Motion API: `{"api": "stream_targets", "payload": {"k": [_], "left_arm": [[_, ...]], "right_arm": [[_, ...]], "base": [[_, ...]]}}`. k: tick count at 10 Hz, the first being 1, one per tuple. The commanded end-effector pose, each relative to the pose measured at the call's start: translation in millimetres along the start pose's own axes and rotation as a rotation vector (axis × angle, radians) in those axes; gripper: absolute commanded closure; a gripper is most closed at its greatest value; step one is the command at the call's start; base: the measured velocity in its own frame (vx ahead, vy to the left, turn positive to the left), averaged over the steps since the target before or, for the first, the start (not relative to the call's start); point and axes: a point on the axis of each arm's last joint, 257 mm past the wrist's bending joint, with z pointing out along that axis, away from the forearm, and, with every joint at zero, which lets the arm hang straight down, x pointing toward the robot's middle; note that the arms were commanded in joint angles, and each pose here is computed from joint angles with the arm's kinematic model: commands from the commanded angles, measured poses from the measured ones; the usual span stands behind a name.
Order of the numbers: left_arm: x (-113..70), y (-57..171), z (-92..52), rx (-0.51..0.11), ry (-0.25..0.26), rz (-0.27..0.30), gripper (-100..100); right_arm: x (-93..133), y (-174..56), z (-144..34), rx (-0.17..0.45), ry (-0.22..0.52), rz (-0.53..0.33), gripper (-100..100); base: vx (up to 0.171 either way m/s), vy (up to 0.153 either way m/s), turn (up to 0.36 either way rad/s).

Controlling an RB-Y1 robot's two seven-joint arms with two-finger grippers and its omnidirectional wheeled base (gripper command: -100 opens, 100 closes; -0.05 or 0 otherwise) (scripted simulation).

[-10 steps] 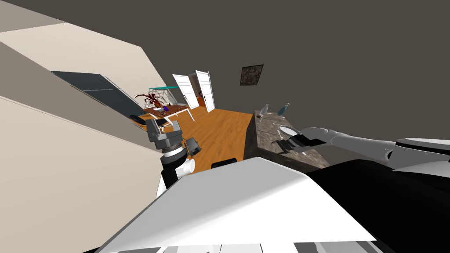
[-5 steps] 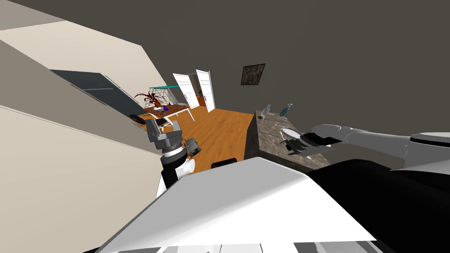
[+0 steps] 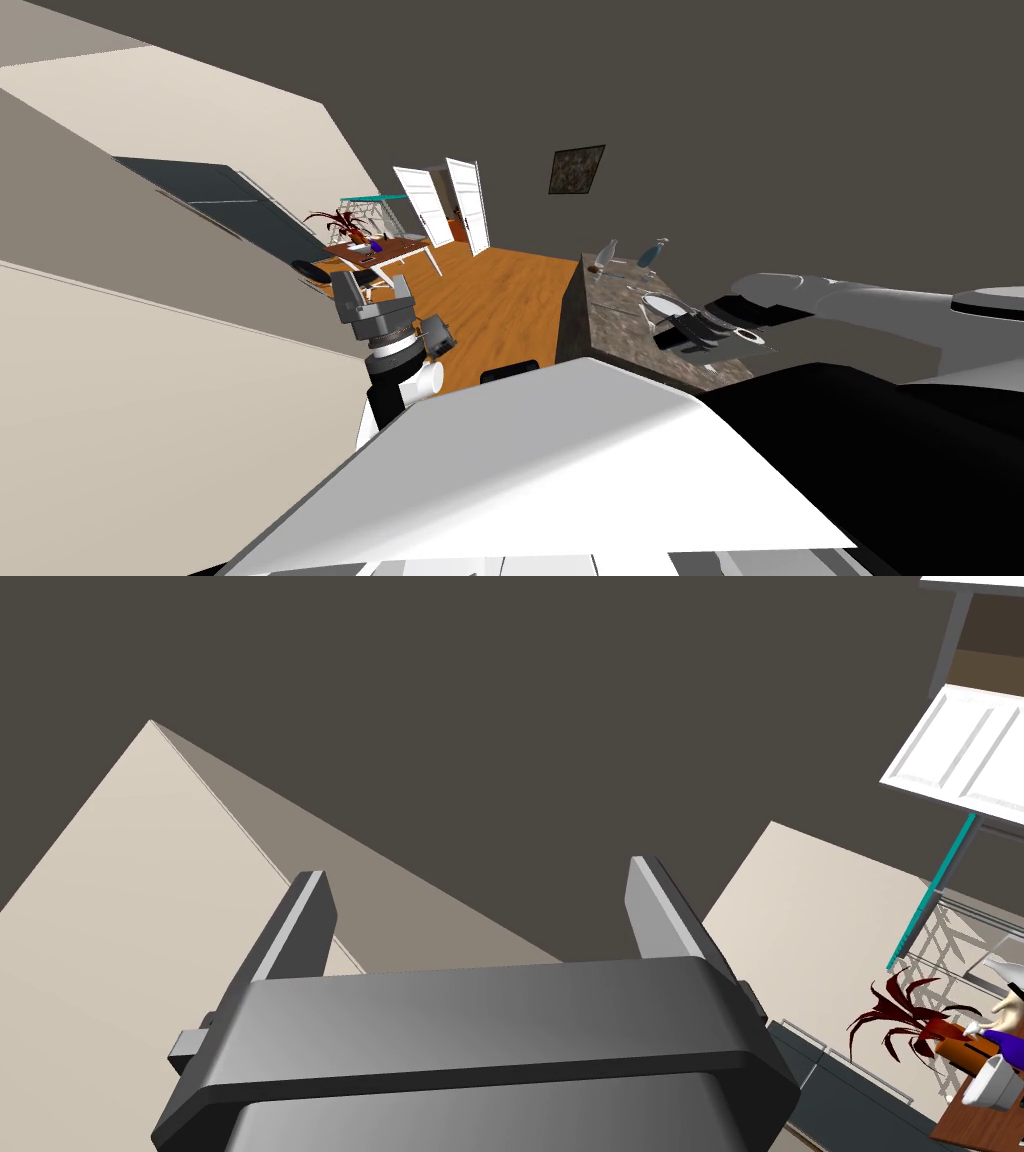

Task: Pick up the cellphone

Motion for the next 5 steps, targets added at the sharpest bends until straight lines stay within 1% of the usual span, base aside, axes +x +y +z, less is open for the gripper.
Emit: {"api": "stream_targets", "payload": {"k": [1, 3, 4, 5], "left_arm": [[0.0, 0.0, 0.0, 0.000, 0.000, 0.000, 0], [0.0, 0.0, 0.0, 0.000, 0.000, 0.000, 0], [0.0, 0.0, 0.0, 0.000, 0.000, 0.000, 0], [0.0, 0.0, 0.0, 0.000, 0.000, 0.000, 0]], "right_arm": [[15.2, 1.2, -13.4, 0.004, 0.043, 0.004, -100], [29.6, 0.5, -26.9, 0.010, 0.086, 0.010, -100], [24.8, -1.1, -22.3, 0.010, 0.074, 0.009, -100], [25.8, -0.9, -23.1, 0.009, 0.076, 0.009, 0]], "base": [[0.039, -0.060, 0.002], [0.033, -0.098, -0.003], [0.012, -0.047, 0.005], [0.002, -0.009, 0.002]]}}
